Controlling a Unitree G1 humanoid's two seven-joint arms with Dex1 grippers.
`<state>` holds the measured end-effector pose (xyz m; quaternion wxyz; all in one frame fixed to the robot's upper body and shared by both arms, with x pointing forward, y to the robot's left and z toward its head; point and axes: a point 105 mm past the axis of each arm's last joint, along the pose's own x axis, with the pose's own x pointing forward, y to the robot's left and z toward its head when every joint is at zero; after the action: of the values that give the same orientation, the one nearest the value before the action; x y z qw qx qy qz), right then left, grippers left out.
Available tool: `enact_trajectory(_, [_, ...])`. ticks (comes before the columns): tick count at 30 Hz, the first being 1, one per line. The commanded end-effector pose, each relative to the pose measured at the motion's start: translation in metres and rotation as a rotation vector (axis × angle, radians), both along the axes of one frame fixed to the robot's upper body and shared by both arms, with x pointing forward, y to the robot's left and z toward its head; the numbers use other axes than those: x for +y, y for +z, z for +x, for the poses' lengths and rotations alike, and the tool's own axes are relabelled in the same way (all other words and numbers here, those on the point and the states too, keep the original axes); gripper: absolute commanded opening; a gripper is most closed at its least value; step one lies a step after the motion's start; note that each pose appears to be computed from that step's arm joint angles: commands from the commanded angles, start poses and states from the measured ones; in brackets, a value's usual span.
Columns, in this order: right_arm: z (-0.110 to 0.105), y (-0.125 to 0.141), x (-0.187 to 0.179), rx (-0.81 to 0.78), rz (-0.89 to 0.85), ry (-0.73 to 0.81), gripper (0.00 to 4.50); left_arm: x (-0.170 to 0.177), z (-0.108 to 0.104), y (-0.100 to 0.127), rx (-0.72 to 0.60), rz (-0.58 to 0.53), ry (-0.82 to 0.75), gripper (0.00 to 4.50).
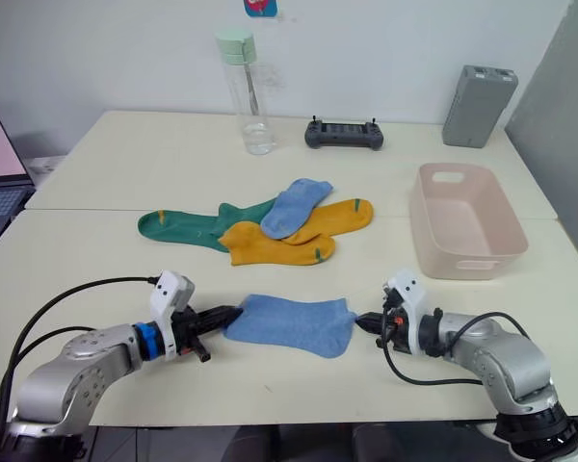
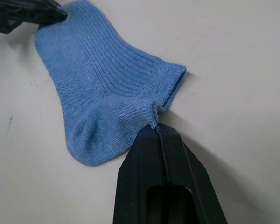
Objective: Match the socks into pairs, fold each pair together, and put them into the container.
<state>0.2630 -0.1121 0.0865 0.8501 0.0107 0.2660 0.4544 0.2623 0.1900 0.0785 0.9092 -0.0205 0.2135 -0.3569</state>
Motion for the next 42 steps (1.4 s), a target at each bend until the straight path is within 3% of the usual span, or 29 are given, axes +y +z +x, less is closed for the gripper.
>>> enact_trajectory(1, [0.01, 0.015, -0.01, -0.053, 0.004, -0.011, 0.02, -0.002, -0.006, 0.013, -0.033, -0.032, 0.045, 0.0])
enact_trajectory(12, [0.013, 0.015, -0.025, -0.038, -0.029, 0.009, 0.02, -0.023, -0.01, 0.008, -0.042, -0.031, 0.106, 0.0])
enact_trajectory(16, [0.009, 0.014, -0.027, -0.023, -0.037, 0.028, 0.02, -0.035, -0.014, 0.006, -0.039, -0.05, 0.064, 0.0])
enact_trajectory(22, [0.004, 0.018, -0.03, -0.044, -0.022, 0.02, 0.0, -0.013, -0.006, 0.013, -0.078, -0.021, 0.125, 1.53])
enact_trajectory(26, [0.004, 0.031, -0.049, -0.099, -0.019, -0.034, 1.38, 0.019, 0.001, 0.033, -0.15, 0.027, 0.142, 2.87])
enact_trajectory(27, [0.002, 0.041, -0.042, -0.129, 0.02, 0.006, 1.73, 0.023, 0.001, 0.042, -0.183, 0.034, 0.106, 2.87])
enact_trajectory(30, [-0.005, 0.055, -0.022, -0.201, 0.066, 0.119, 2.73, 0.023, 0.0, 0.048, -0.243, 0.123, -0.01, 2.87])
enact_trajectory(32, [0.0, 0.048, 0.002, -0.291, 0.036, 0.216, 2.56, 0.005, -0.001, 0.045, -0.304, 0.186, -0.191, 2.68])
enact_trajectory(33, [0.001, 0.043, 0.011, -0.33, 0.011, 0.259, 2.36, -0.004, -0.001, 0.045, -0.322, 0.185, -0.259, 2.48])
enact_trajectory(39, [0.014, 0.023, 0.048, -0.444, -0.05, 0.387, 0.14, -0.053, 0.005, 0.037, -0.38, 0.176, -0.477, 0.62])
enact_trajectory(41, [0.017, 0.007, 0.055, -0.441, -0.089, 0.414, 0.0, -0.069, 0.009, 0.024, -0.376, 0.201, -0.535, 0.04])
enact_trajectory(42, [0.02, 0.002, 0.053, -0.448, -0.104, 0.402, 0.0, -0.071, 0.011, 0.017, -0.375, 0.224, -0.548, 0.04])
